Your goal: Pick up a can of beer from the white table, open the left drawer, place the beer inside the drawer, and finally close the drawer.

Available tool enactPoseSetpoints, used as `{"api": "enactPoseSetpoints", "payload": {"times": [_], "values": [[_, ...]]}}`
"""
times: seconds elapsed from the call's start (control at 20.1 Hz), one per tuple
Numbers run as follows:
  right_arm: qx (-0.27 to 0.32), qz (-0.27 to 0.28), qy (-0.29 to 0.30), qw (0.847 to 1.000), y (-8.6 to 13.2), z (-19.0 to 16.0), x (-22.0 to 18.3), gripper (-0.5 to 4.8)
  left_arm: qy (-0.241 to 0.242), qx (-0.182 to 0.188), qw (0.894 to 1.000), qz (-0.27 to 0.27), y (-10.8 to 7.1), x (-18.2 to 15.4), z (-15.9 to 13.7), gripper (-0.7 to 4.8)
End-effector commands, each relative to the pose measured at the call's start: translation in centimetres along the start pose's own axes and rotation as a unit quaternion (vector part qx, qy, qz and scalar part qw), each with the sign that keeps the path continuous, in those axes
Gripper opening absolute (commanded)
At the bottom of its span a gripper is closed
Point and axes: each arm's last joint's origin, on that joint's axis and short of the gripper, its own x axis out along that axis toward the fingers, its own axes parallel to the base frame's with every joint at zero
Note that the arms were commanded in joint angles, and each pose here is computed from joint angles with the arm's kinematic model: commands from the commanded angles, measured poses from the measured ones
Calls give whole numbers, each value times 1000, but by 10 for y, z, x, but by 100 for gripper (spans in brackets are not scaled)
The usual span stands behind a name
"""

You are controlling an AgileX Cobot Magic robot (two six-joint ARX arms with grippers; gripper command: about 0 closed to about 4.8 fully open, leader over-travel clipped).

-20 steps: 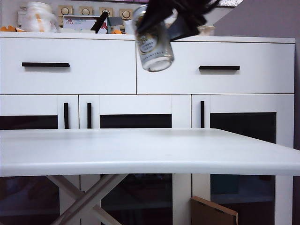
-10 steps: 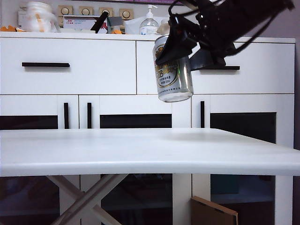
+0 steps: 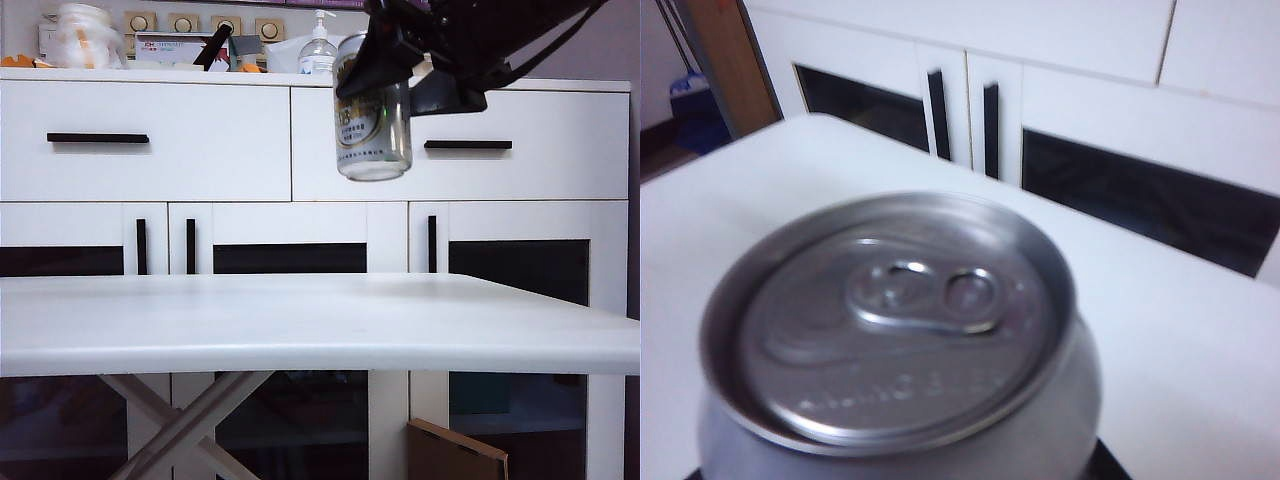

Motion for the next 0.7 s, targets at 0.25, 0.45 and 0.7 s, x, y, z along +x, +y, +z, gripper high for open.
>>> {"api": "enactPoseSetpoints", "payload": {"times": [0.25,0.45,0.7], "values": [[-10,9,-51,999,3,16,-6,165,-11,-69,998,-7,0,12,4,-6],[-16,12,-76,997,4,23,-8,165,-32,-251,967,-16,5,44,7,-6],[-18,15,-81,996,5,25,-10,165,-84,-413,906,-27,14,90,8,107]]}}
